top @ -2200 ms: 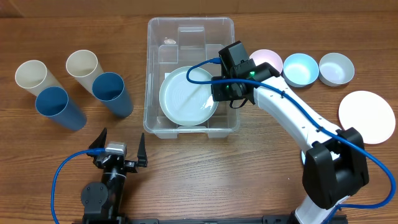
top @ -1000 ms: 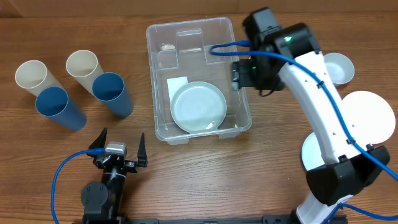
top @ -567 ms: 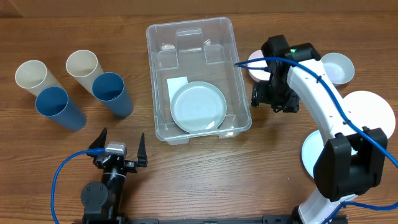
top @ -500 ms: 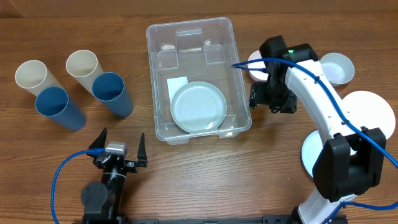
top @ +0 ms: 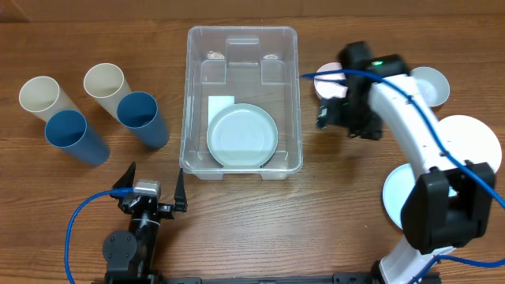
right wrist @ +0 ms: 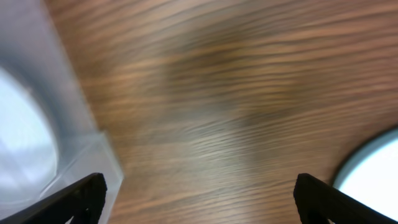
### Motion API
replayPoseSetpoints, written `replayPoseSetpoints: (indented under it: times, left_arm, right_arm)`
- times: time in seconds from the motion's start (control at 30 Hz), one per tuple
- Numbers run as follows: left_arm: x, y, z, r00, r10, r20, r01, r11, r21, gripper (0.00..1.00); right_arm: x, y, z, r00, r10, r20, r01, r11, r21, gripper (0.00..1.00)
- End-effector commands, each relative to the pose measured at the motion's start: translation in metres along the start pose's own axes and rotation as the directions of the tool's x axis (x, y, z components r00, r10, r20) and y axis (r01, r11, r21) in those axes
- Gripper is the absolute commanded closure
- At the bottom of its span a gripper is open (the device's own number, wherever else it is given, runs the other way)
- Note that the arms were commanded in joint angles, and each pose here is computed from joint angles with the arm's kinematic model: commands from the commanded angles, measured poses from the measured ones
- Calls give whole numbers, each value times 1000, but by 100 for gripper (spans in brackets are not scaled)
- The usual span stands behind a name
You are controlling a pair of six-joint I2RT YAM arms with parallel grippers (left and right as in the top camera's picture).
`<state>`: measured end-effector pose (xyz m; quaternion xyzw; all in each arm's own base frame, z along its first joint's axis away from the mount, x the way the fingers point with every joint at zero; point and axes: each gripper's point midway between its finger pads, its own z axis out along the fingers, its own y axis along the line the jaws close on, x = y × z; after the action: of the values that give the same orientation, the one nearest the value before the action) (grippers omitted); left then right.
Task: Pack container
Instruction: 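Release the plate and move the right gripper to the second light-blue plate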
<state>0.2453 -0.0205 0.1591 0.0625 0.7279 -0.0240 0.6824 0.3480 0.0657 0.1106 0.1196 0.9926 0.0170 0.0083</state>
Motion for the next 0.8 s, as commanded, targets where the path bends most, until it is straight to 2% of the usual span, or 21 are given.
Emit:
replayPoseSetpoints:
  times: [0.0,0.17,0.3,0.43,0.53,0.77]
  left_arm:
    - [1,3,0,1000,12,1,-12,1000,-14,0]
    - [1,3,0,1000,13,1,-13,1000,-14,0]
    - [1,3,0,1000,12,1,-12,1000,-14,0]
    - [1,3,0,1000,12,1,-12,1000,-14,0]
    - [1,3,0,1000,12,1,-12,1000,-14,0]
    - [1,3,0,1000,12,1,-12,1000,-14,0]
  right_arm:
    - [-24,-38,-11,987,159,18,-157,985,-74,0]
    - [-30,-113,-5,931,365,-9,-365,929,-67,0]
    - [2,-156,35,867,487,-105,-491,871,-15,0]
    - [30,-169,71,832,530,-162,-535,845,15,5]
    - [33,-169,83,832,533,-153,-538,843,10,15]
    - [41,-169,111,833,538,-129,-542,840,1,54]
